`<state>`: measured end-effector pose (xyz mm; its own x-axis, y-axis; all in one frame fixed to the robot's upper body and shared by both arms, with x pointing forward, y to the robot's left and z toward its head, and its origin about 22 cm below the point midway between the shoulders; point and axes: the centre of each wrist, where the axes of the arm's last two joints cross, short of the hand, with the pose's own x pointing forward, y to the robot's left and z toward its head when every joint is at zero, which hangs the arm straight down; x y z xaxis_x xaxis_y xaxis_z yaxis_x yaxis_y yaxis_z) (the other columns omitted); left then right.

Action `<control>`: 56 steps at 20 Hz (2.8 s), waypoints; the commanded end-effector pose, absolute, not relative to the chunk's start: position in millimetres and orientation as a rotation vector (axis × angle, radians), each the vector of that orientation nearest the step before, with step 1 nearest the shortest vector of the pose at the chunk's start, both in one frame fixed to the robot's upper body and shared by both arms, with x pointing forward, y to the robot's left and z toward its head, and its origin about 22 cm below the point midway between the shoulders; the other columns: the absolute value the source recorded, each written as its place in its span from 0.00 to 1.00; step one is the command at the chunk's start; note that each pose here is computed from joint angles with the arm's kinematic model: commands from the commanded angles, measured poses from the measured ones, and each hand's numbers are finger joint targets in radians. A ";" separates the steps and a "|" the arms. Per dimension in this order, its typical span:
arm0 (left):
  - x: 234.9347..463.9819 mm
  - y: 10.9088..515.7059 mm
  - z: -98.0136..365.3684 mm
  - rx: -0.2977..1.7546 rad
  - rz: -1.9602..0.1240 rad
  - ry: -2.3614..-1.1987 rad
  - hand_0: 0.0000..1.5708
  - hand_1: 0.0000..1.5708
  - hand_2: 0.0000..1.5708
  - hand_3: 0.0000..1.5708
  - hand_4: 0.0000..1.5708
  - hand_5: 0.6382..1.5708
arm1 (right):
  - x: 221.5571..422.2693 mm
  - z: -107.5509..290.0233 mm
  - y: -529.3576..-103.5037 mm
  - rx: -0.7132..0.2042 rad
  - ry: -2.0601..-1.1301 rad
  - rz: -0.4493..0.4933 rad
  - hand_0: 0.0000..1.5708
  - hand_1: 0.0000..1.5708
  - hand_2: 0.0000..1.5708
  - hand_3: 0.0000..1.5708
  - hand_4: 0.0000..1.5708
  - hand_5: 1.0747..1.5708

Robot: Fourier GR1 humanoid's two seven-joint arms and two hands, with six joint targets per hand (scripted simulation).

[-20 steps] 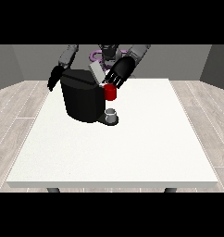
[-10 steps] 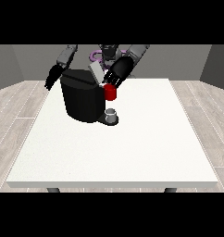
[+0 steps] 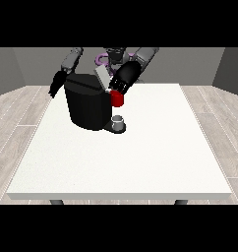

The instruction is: Insert the coffee pod into the coffee machine and close the lid

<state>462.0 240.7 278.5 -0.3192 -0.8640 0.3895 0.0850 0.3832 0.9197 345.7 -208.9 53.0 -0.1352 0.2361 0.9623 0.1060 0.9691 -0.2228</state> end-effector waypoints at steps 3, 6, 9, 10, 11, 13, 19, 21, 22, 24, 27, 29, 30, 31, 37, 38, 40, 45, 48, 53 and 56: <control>458.8 261.0 272.1 0.815 -1.227 -1.568 0.77 0.77 0.78 0.70 0.00 1.00 | 341.6 51.2 -208.0 -0.272 -1.715 0.092 0.00 0.00 0.00 0.00 0.09 1.00; 463.2 236.7 253.8 0.837 -1.229 -1.550 0.74 0.74 0.75 0.67 0.00 1.00 | 343.9 59.6 -197.9 -0.238 -1.716 0.122 0.00 0.00 0.00 0.00 0.00 1.00; 463.5 234.9 268.8 0.809 -1.198 -1.595 0.70 0.70 0.72 0.63 0.00 1.00 | 353.8 65.4 -210.4 -0.283 -1.722 0.102 0.00 0.00 0.00 0.00 0.00 1.00; 461.6 248.1 285.9 0.812 -1.180 -1.602 0.71 0.71 0.72 0.65 0.00 1.00 | 347.6 56.0 -211.9 -0.249 -1.740 0.121 0.00 0.00 0.00 0.00 0.00 1.00; 461.3 270.7 277.0 0.797 -1.137 -1.591 0.71 0.71 0.72 0.63 0.00 1.00 | 339.2 56.5 -201.0 -0.236 -1.697 0.147 0.00 0.00 0.00 0.00 0.00 1.00; 463.8 254.4 279.5 0.799 -1.118 -1.616 0.71 0.71 0.71 0.62 0.00 1.00 | 341.2 61.5 -185.3 -0.234 -1.709 0.153 0.00 0.00 0.00 0.00 0.00 1.00; 458.9 253.1 305.6 0.875 -1.119 -1.744 0.79 0.79 0.77 0.61 0.00 1.00 | 358.1 84.9 -205.8 -0.273 -1.780 0.124 0.00 0.00 0.00 0.00 0.03 1.00; 461.0 253.4 297.0 0.850 -1.117 -1.735 0.77 0.77 0.75 0.62 0.00 1.00 | 352.1 76.6 -190.0 -0.252 -1.746 0.113 0.00 0.00 0.00 0.00 0.00 1.00; 459.5 251.5 306.4 0.887 -1.130 -1.745 0.78 0.78 0.77 0.62 0.00 1.00 | 354.0 78.4 -192.5 -0.261 -1.766 0.142 0.00 0.00 0.00 0.00 0.09 1.00; 460.8 253.5 287.7 0.853 -1.155 -1.735 0.81 0.81 0.79 0.62 0.00 1.00 | 346.2 61.9 -196.7 -0.278 -1.731 0.126 0.00 0.00 0.00 0.00 0.07 1.00; 459.1 257.6 289.8 0.944 -1.162 -1.771 0.73 0.73 0.71 0.54 0.00 1.00 | 350.9 76.7 -203.1 -0.270 -1.787 0.171 0.00 0.00 0.00 0.00 0.05 1.00; 457.9 250.1 296.9 0.926 -1.211 -1.756 0.66 0.66 0.67 0.47 0.00 1.00 | 360.1 73.5 -217.2 -0.314 -1.745 0.108 0.00 0.00 0.00 0.00 0.09 1.00; 458.5 254.6 300.3 0.965 -1.186 -1.755 0.64 0.64 0.65 0.46 0.00 1.00 | 354.4 75.8 -199.1 -0.288 -1.769 0.153 0.00 0.00 0.00 0.00 0.14 1.00; 459.2 245.5 295.9 0.950 -1.226 -1.764 0.59 0.59 0.62 0.44 0.00 1.00 | 355.8 74.6 -185.3 -0.294 -1.759 0.119 0.00 0.00 0.00 0.00 0.07 1.00; 454.6 291.7 302.4 1.009 -1.170 -1.703 0.00 0.00 0.40 0.32 0.00 1.00 | 349.4 81.6 -190.9 -0.274 -1.767 0.140 0.00 0.00 0.00 0.00 0.11 1.00; 460.2 267.9 271.7 0.974 -1.196 -1.709 0.00 0.00 0.40 0.31 0.00 1.00 | 346.9 67.4 -198.8 -0.292 -1.711 0.147 0.00 0.00 0.00 0.00 0.13 1.00; 450.7 291.9 322.3 1.033 -1.189 -1.750 0.00 0.00 0.36 0.30 0.00 1.00 | 353.4 83.1 -186.7 -0.302 -1.785 0.130 0.00 0.00 0.00 0.00 0.09 1.00; 459.1 272.6 290.8 1.025 -1.176 -1.699 0.00 0.00 0.27 0.21 0.00 1.00 | 354.8 79.7 -205.2 -0.282 -1.759 0.155 0.00 0.00 0.00 0.00 0.05 1.00; 457.6 276.4 283.7 0.928 -1.227 -1.669 0.00 0.00 0.19 0.13 0.00 1.00 | 345.1 41.0 -225.0 -0.299 -1.669 0.099 0.00 0.00 0.00 0.00 0.10 1.00; 462.6 245.4 235.9 0.795 -1.244 -1.620 0.00 0.00 0.00 0.03 0.00 1.00 | 340.3 19.1 -228.6 -0.321 -1.561 0.034 0.00 0.00 0.00 0.00 0.00 1.00; 457.1 244.7 183.2 0.686 -1.264 -1.560 0.00 0.00 0.05 0.00 0.00 1.00 | 316.0 -15.8 -243.8 -0.326 -1.473 0.015 0.00 0.00 0.00 0.00 0.00 1.00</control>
<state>461.8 240.1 225.0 -0.3776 -0.8851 0.2722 0.0420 0.2773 0.9599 336.6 -237.7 12.7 0.0217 0.2343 0.9719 0.1765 0.9560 -0.2344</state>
